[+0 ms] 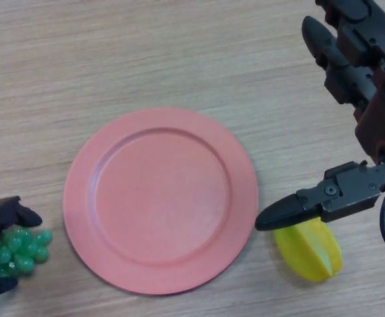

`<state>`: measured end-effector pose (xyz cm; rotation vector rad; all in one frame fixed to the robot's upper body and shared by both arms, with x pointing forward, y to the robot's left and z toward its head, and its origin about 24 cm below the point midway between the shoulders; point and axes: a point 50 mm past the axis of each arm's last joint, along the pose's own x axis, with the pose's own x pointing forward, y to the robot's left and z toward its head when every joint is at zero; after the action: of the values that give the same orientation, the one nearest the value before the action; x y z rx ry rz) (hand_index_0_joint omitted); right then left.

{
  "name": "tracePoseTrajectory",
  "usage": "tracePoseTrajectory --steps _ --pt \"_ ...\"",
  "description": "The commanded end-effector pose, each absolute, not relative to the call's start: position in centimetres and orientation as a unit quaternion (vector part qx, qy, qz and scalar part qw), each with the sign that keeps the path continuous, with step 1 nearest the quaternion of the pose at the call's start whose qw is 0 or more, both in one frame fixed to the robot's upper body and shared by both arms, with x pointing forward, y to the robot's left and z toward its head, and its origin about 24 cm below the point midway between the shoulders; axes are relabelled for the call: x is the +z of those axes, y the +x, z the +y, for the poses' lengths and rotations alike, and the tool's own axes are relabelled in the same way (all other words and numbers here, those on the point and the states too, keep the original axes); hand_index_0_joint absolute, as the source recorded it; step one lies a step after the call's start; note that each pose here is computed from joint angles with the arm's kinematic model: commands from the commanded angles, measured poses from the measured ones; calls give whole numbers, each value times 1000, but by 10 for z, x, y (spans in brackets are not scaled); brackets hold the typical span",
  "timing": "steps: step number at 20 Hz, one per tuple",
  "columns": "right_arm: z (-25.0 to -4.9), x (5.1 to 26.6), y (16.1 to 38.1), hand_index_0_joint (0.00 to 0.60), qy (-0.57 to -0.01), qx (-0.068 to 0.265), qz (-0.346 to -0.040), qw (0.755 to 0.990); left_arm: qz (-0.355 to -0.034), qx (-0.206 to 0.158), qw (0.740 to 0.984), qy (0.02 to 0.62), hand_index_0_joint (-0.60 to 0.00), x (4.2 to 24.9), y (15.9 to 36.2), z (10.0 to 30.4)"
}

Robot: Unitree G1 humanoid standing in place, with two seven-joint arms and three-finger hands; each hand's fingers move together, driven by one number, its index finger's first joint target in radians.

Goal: Pick up the green grapes and place it on the plate

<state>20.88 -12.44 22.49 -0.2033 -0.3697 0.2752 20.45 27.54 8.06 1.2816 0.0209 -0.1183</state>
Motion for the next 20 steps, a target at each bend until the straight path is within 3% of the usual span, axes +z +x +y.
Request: tracePoseTrajectory --steps 1,5,8,10,11,14,15,17,20 --pt "-132 252 194 0 -96 116 -296 943 -35 -42 757 651 -600 107 195 289" --pt "-133 253 194 0 -95 116 -295 944 -42 -64 750 656 -600 124 187 286" --pt "-133 254 193 0 -95 116 -296 943 -60 -52 741 667 -600 143 182 282" --pt "-133 254 193 0 -95 116 -296 943 -85 -44 762 641 -600 161 179 271" --pt "-133 254 193 0 -94 115 -297 943 -109 -34 784 610 -600 176 177 262" --pt "-134 254 191 0 -94 113 -300 943 -169 -11 799 577 -600 201 183 245" --pt "-134 254 191 0 -94 113 -301 942 -214 0 788 577 -600 211 187 235" --pt "-134 255 190 0 -94 112 -303 942 -266 5 770 580 -600 216 188 222" --pt "-137 255 189 0 -98 109 -307 941 -307 -22 766 565 -600 213 188 206"
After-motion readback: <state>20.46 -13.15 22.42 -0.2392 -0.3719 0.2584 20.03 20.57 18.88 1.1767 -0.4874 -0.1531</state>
